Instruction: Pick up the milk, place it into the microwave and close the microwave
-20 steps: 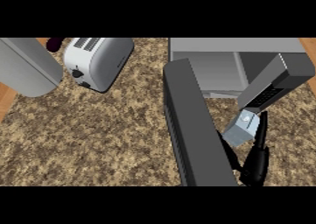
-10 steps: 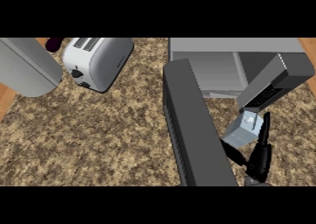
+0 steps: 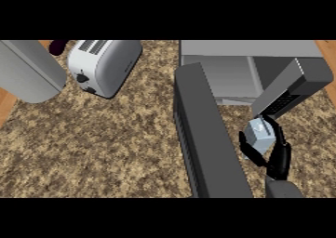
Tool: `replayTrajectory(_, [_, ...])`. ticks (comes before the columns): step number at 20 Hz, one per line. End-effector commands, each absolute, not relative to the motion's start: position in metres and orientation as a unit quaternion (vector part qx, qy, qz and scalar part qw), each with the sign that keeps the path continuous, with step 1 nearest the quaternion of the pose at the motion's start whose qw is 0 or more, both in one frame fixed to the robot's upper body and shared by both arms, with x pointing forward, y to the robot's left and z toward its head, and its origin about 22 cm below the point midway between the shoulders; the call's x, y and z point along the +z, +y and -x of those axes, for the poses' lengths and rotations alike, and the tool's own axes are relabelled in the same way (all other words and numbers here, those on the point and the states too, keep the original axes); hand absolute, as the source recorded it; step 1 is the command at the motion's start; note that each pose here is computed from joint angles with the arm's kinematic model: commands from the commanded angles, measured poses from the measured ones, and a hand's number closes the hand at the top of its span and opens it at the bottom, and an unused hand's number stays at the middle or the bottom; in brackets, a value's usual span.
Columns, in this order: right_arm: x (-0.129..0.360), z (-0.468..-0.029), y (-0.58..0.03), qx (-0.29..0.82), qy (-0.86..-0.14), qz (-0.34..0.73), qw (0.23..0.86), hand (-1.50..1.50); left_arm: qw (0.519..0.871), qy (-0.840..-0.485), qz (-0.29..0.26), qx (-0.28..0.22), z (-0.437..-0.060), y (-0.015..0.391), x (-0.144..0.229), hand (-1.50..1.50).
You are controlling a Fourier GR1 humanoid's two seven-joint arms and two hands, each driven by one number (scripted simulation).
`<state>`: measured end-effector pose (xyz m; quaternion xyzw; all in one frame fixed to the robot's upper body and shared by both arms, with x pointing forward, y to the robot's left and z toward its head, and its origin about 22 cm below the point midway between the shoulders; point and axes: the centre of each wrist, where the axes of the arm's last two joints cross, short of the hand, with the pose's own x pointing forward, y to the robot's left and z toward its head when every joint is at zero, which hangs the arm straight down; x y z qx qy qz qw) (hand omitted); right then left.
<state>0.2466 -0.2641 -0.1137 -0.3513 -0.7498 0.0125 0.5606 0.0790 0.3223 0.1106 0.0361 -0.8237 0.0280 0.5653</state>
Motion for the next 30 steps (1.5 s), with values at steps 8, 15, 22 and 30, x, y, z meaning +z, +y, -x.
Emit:
replayTrajectory(8, [-0.116, -0.261, -0.285, 0.062, -0.809, 0.200, 0.550, 1.50, 0.567, -0.823, -0.014, 0.026, -0.070, 0.323, 0.106, -1.50])
replayTrajectory(15, [-0.108, -0.277, -0.303, 0.094, -0.828, -0.023, 0.552, 1.50, 0.551, -0.834, -0.014, 0.022, -0.073, 0.323, 0.105, -1.50])
replayTrajectory(22, [-0.081, -0.314, -0.311, 0.124, -0.830, -0.089, 0.536, 1.50, 0.559, -0.829, -0.025, 0.025, -0.077, 0.337, 0.119, -1.50])
replayTrajectory(30, [-0.044, -0.343, -0.259, 0.134, -0.841, -0.047, 0.522, 1.50, 0.557, -0.828, -0.039, 0.038, -0.062, 0.339, 0.098, -1.50])
